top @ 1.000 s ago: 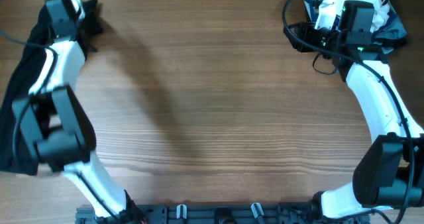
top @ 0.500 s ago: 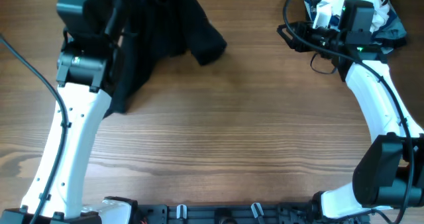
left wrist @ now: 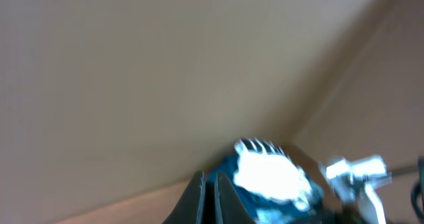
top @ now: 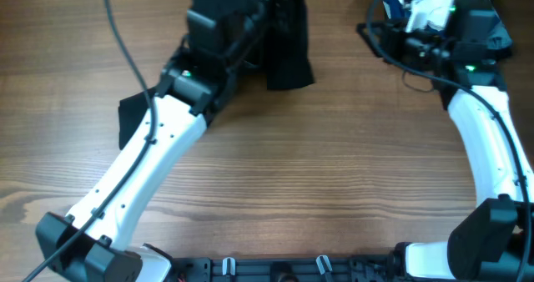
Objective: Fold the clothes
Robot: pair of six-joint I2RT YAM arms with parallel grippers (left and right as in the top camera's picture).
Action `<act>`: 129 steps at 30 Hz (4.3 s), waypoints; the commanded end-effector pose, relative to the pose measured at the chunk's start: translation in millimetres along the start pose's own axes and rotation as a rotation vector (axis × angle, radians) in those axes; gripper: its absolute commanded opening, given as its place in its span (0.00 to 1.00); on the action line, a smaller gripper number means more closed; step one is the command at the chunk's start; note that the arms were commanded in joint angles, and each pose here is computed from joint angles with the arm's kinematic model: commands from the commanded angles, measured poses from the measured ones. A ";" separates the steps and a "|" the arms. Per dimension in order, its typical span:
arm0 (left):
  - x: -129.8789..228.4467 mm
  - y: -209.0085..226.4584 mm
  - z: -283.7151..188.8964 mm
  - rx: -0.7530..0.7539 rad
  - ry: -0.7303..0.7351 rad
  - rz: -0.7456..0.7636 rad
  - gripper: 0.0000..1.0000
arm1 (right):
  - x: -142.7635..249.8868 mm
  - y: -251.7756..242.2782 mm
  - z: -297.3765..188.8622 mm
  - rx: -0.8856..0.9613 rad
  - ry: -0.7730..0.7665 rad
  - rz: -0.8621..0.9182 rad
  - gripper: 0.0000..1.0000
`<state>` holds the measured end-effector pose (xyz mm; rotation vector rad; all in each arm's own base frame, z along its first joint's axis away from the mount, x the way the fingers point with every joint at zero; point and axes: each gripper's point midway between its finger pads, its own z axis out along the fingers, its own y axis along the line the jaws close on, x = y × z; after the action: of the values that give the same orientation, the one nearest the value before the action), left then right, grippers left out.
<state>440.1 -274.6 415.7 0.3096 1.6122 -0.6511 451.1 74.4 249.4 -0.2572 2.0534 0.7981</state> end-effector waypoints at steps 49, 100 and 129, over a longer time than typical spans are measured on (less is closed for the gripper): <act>364.2 260.4 -198.9 -1.033 0.709 -0.800 0.04 | 6.4 -55.1 -36.6 0.171 0.017 0.099 0.48; -40.8 235.0 -225.7 -0.826 -0.083 -0.314 0.04 | -98.8 28.6 -34.9 0.438 0.051 -0.051 0.04; 93.1 209.6 -277.5 -0.869 0.492 -0.576 0.04 | -47.7 28.0 -109.6 0.444 0.365 0.036 0.04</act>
<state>323.3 40.8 299.1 -0.7080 2.2344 -0.2492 385.7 30.9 376.5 -0.1198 2.4145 0.3365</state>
